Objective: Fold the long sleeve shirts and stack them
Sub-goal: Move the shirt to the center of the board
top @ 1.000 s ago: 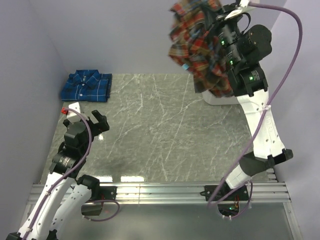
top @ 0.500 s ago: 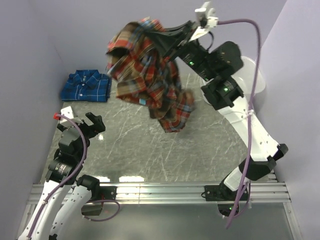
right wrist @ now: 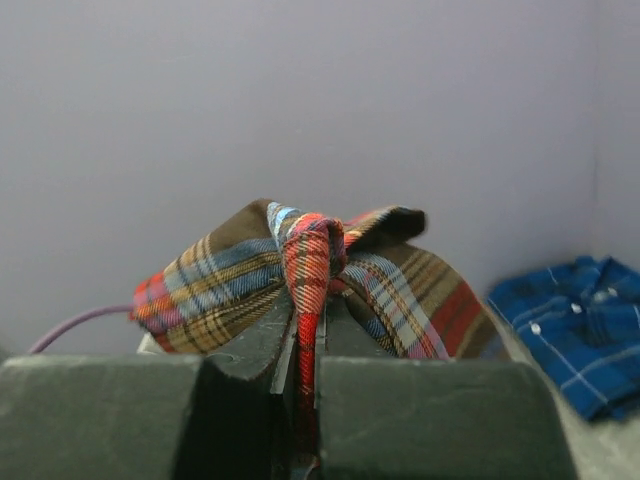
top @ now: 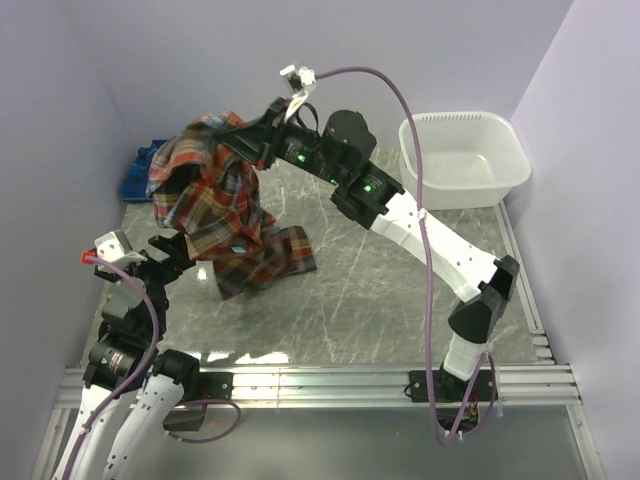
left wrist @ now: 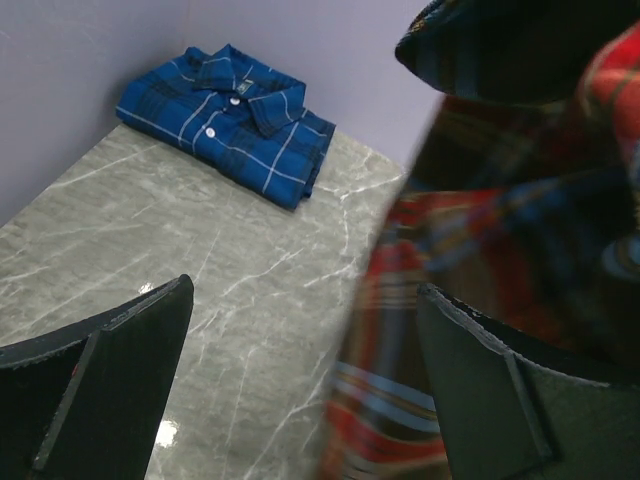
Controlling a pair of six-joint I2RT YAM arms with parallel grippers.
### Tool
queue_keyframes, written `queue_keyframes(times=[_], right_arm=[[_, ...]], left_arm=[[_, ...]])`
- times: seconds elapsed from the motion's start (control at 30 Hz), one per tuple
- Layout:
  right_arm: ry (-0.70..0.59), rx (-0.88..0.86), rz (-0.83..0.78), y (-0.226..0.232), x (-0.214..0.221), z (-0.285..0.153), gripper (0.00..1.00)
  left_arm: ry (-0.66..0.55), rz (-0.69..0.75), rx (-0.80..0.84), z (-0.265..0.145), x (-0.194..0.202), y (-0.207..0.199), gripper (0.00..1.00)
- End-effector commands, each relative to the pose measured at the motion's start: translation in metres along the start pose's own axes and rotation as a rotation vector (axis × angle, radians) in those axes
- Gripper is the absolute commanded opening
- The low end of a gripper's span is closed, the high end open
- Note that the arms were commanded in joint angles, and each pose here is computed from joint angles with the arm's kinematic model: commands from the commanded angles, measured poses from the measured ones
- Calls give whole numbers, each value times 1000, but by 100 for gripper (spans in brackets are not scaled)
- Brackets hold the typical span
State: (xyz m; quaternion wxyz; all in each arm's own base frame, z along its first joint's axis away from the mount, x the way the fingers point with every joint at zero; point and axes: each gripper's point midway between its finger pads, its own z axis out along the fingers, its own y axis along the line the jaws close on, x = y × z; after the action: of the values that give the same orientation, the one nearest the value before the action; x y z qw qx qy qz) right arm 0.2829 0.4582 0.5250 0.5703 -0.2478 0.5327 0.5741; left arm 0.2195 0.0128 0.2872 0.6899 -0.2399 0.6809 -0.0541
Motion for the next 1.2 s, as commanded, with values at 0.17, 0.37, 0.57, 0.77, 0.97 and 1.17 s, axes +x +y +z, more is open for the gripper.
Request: queue_keyframes(times=[0.17,0.37,0.57,0.77,0.97,1.17], right_arm=[[-91,761,332,-195,39,-141,2],[110,1230,290,-281,121,-272,74],[277,1222,133,-271,132,-294,82],[386,1132,132,-245,180,-277,82],[401,1257,206,-245,225,-271,84],[404,1449,153,-268,254,-271,82]], left_arm=[[45,30,59,12,10,-18,99],[156,79,119,23,35,-35,99],[275,105,152,32,62,-47,99],[436,108,149,42,95,-58,99],[623,81,67,56,133,-64,99],[732,93,18,65,167,-61,99]])
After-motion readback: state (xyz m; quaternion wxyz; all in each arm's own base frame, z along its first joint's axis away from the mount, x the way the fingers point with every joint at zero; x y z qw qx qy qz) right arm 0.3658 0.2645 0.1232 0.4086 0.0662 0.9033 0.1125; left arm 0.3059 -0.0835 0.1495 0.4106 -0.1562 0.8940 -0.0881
